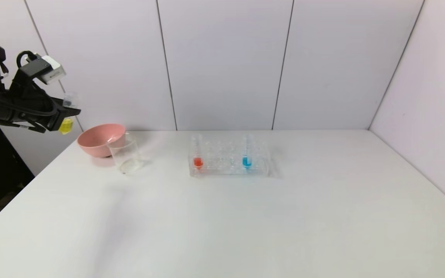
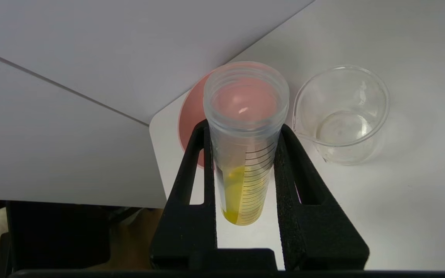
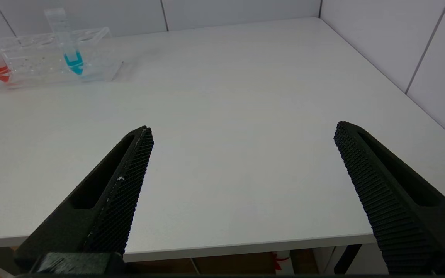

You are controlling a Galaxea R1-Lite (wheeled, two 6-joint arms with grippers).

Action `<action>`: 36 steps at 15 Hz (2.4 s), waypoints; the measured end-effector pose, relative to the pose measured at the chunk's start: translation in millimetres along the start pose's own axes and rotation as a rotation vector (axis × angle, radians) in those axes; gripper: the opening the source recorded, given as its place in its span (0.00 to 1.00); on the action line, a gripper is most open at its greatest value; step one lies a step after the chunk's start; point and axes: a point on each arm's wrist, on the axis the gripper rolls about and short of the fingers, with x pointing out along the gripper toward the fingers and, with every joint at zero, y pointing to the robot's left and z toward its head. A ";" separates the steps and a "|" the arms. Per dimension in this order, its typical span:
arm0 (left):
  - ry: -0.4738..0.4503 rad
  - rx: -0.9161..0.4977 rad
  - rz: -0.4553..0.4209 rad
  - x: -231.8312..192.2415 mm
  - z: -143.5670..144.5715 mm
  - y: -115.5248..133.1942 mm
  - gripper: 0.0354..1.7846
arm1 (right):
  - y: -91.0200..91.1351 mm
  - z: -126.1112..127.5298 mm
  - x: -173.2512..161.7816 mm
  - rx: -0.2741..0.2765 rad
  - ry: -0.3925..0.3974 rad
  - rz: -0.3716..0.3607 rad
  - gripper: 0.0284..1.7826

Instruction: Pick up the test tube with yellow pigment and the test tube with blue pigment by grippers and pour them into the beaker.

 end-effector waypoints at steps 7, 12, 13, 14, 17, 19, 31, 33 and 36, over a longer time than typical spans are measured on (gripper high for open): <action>0.082 0.025 -0.093 -3.8 2.1 -1.1 0.24 | 0.0 0.0 0.0 0.000 0.000 0.000 0.96; 0.186 0.099 -0.220 -14.9 6.7 3.2 0.24 | 0.0 0.0 0.0 0.000 0.000 0.000 0.96; 0.198 0.133 -0.237 -14.4 8.5 6.8 0.24 | 0.0 0.0 0.0 -0.001 0.000 0.000 0.96; 0.206 0.169 -0.254 -12.2 10.1 10.1 0.24 | 0.0 0.0 0.0 0.000 0.000 0.001 0.96; 0.216 0.288 -0.295 4.1 9.8 21.7 0.24 | 0.0 0.0 0.0 0.000 0.000 0.000 0.96; 0.219 0.351 -0.316 19.9 3.4 25.0 0.24 | 0.0 0.0 0.0 0.000 0.000 0.000 0.96; 0.261 0.578 -0.344 58.1 -16.3 22.4 0.24 | 0.0 0.0 0.0 0.000 0.000 0.000 0.96; 0.251 0.590 -0.356 60.9 -13.0 17.5 0.24 | 0.0 0.0 0.0 0.000 0.000 0.001 0.96; 0.237 0.629 -0.371 64.4 -9.8 12.3 0.24 | 0.0 0.0 0.0 0.000 0.000 0.000 0.96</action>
